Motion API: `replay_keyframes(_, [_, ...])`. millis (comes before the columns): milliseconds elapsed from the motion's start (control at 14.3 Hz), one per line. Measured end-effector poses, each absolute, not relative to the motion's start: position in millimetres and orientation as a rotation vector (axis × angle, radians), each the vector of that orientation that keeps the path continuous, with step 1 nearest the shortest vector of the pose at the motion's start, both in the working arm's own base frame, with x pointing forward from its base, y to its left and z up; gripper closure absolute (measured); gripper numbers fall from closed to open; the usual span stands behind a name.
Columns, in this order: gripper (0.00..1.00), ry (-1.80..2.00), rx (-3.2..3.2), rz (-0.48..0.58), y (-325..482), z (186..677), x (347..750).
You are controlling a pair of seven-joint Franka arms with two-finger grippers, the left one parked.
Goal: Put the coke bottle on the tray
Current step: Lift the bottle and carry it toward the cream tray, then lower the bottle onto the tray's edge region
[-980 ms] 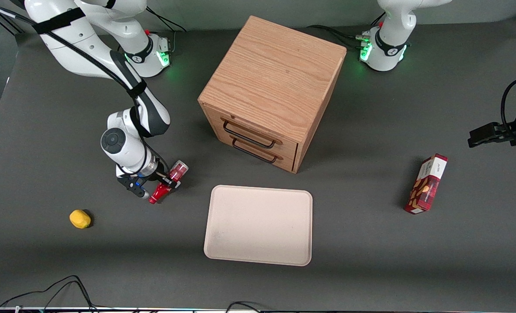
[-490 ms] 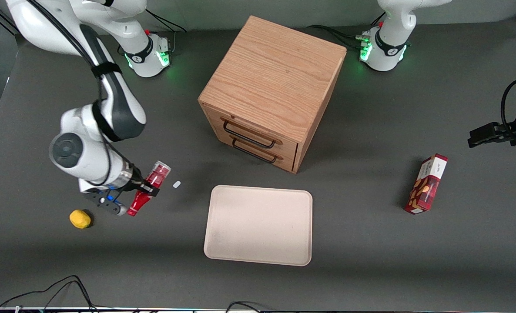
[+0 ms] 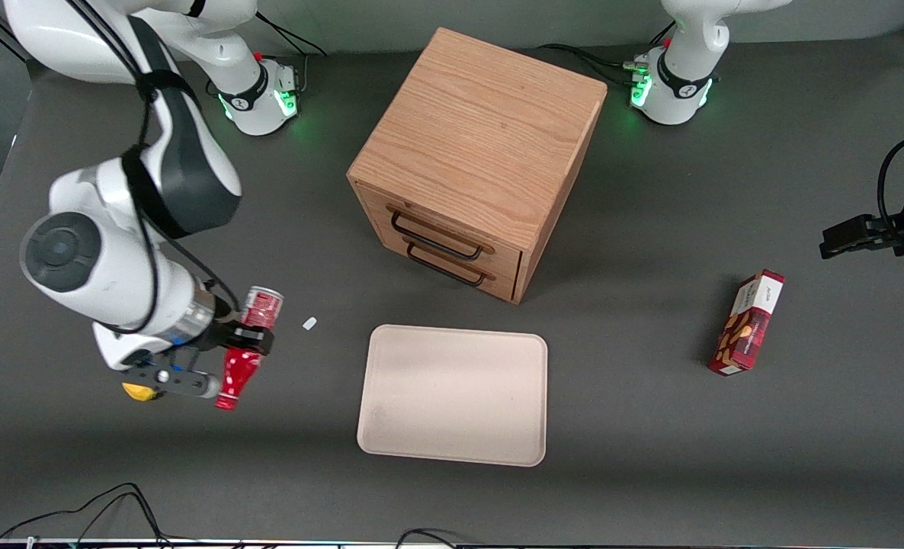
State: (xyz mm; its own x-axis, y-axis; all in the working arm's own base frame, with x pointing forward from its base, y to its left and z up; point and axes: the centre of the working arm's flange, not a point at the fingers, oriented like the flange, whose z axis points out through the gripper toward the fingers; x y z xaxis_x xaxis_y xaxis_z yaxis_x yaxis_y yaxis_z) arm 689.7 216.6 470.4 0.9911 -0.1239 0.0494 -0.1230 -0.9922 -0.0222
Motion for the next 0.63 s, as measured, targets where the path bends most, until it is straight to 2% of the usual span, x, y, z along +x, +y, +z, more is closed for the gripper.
replay_keyframes(280, [0.44, -0.074, -3.025, -0.24, 278.8, 404.2, 720.7])
replay_keyframes(630, [0.44, -0.106, -2.99, -0.234, 304.2, 287.6, 733.2])
